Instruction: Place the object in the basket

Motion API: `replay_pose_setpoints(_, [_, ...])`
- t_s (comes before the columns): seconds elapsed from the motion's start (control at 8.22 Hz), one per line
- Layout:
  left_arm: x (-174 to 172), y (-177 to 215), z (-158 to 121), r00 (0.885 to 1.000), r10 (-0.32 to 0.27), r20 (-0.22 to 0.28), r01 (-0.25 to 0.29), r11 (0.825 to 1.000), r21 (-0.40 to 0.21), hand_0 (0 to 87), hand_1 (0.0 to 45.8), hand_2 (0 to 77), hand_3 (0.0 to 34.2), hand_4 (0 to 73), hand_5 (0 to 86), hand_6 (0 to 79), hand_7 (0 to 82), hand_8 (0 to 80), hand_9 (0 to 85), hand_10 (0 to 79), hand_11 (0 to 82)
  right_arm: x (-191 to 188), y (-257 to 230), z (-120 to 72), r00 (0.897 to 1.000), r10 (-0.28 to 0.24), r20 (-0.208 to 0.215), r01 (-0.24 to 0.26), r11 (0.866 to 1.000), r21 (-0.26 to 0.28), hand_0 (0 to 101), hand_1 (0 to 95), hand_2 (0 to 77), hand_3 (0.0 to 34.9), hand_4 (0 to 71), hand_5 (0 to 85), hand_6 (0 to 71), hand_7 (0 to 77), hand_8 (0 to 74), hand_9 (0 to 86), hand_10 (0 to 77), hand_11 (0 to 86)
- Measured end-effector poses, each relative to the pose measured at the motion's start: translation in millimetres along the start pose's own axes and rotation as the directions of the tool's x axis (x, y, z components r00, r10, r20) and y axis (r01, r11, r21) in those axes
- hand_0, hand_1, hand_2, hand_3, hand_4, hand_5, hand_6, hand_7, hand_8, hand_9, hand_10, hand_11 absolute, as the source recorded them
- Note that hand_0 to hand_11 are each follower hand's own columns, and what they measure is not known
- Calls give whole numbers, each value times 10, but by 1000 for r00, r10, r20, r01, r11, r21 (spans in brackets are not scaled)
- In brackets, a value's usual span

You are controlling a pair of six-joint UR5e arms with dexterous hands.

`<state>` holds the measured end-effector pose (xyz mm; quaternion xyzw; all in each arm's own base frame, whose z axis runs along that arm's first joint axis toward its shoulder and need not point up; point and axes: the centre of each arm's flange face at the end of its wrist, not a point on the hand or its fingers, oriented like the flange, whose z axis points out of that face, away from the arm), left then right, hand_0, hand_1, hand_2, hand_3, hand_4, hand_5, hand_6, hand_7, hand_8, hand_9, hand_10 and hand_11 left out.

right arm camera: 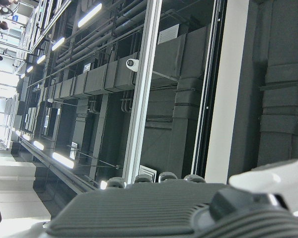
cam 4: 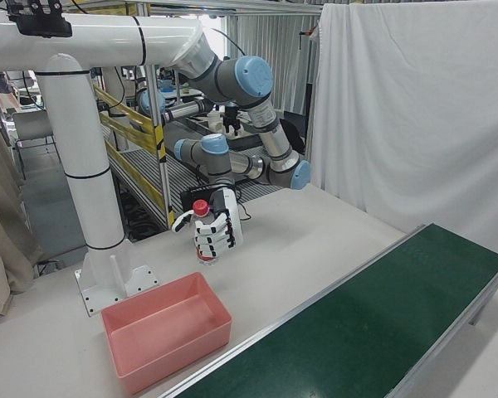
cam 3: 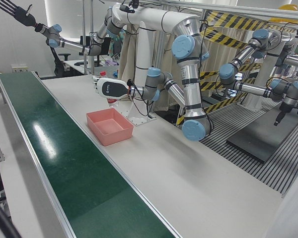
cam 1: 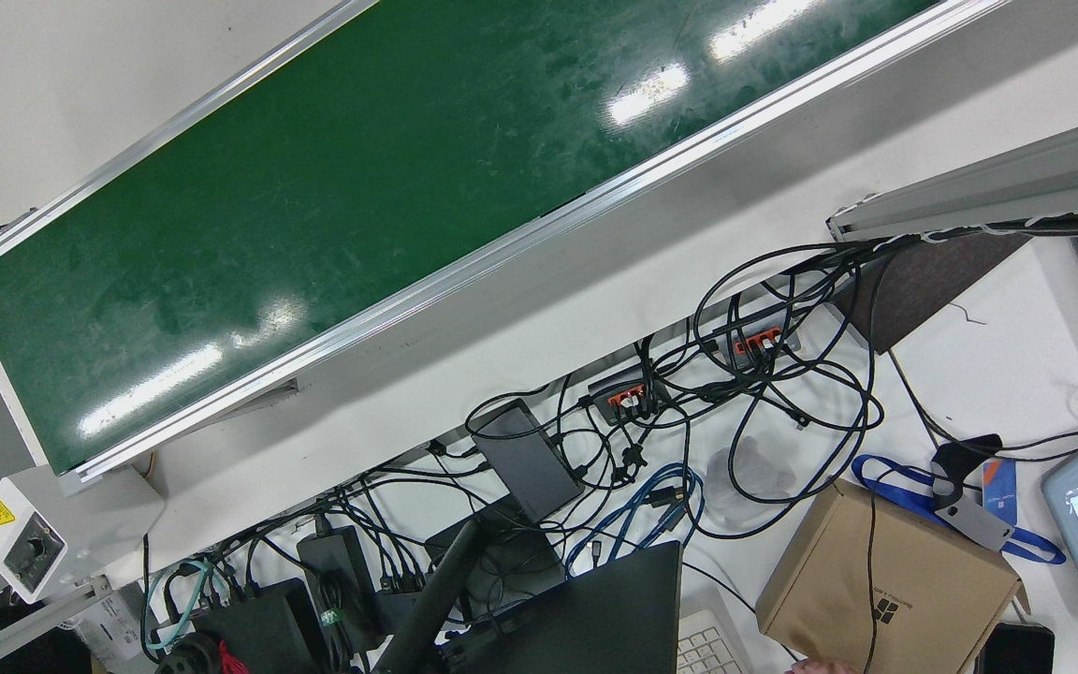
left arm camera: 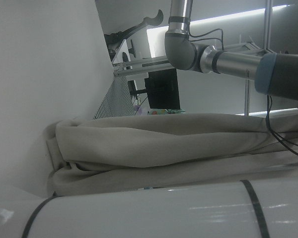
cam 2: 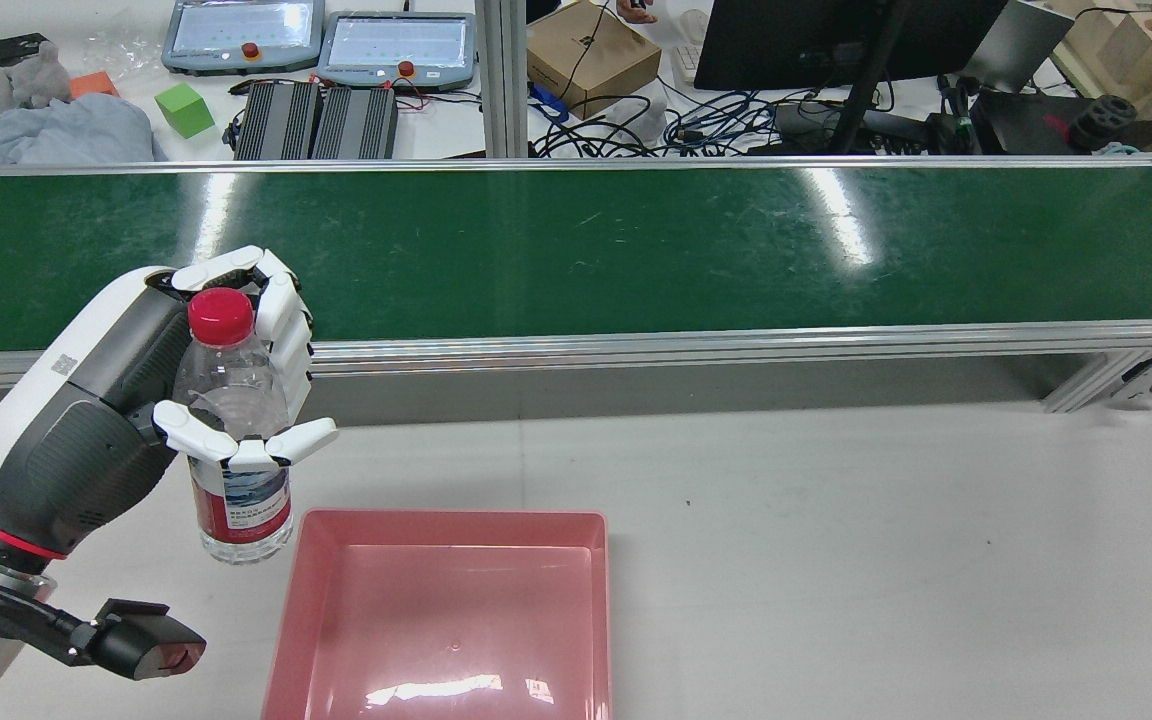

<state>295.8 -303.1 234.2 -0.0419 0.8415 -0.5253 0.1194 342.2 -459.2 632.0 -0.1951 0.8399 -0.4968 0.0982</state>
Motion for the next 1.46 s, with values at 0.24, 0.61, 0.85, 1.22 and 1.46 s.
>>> replay_pose_setpoints(0.24, [-16, -36, -36, 1000, 4, 4, -4, 1000, 5, 595, 131, 256, 0, 273, 567, 507, 551, 605, 627, 594, 611, 2, 0, 1, 1000, 0, 0, 0, 1000, -1, 3, 0, 11, 1, 5, 0, 0, 5, 0, 0, 5, 0])
replay_pose_setpoints(0.61, [-67, -40, -68, 1000, 3, 17, -3, 1000, 5, 463, 11, 11, 0, 147, 393, 207, 344, 355, 491, 425, 600, 1, 1, 1, 1000, 0, 0, 0, 1000, -1, 3, 0, 11, 2, 5, 0, 0, 5, 0, 0, 5, 0])
replay_pose_setpoints(0.85, [-54, -33, -58, 1000, -5, 11, 5, 1000, -1, 345, 11, 11, 0, 114, 409, 196, 338, 333, 453, 382, 535, 0, 1, 1, 1000, 0, 0, 0, 1000, -1, 3, 0, 11, 2, 5, 0, 0, 5, 0, 0, 5, 0])
replay_pose_setpoints(1.22, [14, -3, -53, 1000, -16, 0, 16, 1000, -8, 325, 11, 11, 0, 114, 415, 185, 349, 322, 453, 344, 480, 0, 1, 1, 1000, 0, 0, 0, 1000, -1, 3, 0, 11, 2, 5, 0, 0, 5, 0, 0, 5, 0])
replay_pose_setpoints(1.46, [50, 8, -50, 1000, -20, -6, 19, 1000, -10, 348, 11, 11, 0, 114, 415, 185, 338, 305, 425, 333, 469, 0, 0, 0, 1000, 0, 0, 0, 1000, 0, 3, 0, 11, 1, 5, 0, 0, 5, 0, 0, 5, 0])
